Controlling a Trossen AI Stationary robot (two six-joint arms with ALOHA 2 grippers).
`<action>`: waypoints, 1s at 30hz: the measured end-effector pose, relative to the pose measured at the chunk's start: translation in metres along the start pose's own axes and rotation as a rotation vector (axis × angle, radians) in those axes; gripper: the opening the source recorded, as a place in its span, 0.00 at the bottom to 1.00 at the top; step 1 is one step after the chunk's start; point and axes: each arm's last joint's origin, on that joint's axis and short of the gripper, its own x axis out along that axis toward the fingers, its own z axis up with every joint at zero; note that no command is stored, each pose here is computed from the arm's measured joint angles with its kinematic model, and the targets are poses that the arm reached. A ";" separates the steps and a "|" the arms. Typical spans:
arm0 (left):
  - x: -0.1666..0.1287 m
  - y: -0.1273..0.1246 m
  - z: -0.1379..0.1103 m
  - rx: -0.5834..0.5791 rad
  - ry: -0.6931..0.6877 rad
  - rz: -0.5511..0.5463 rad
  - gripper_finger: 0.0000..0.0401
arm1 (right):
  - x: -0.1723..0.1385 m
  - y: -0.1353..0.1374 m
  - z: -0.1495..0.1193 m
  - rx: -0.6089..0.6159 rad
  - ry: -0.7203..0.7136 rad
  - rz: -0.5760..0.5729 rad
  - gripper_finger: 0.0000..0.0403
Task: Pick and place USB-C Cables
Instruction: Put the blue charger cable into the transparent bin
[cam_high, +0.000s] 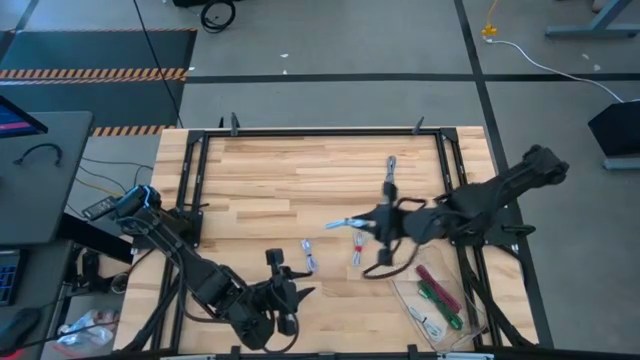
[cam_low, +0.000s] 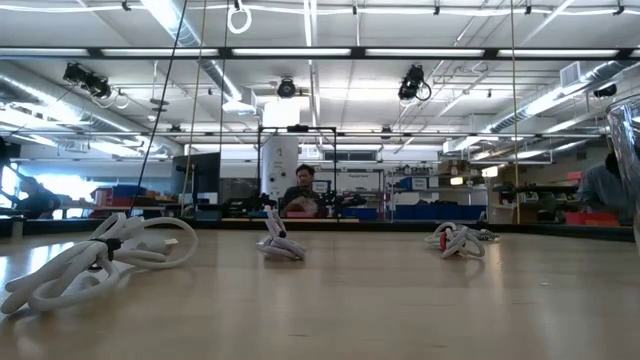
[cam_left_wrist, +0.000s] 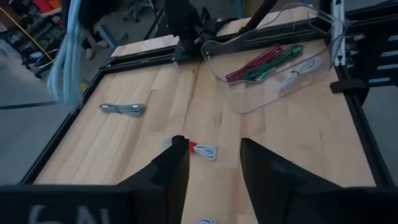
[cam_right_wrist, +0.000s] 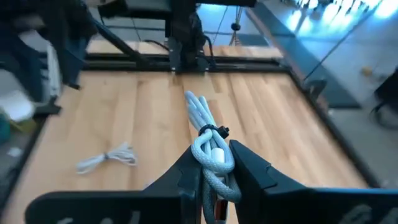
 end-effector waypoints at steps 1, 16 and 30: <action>0.000 0.000 0.000 0.001 0.003 0.001 0.38 | -0.008 -0.002 -0.001 0.031 0.012 0.008 0.14; 0.005 0.006 -0.004 -0.036 0.041 0.029 0.39 | -0.066 0.035 -0.058 0.505 0.694 0.274 0.14; 0.006 0.007 -0.005 -0.052 0.050 0.036 0.39 | -0.077 0.055 -0.096 0.768 1.322 -0.066 0.14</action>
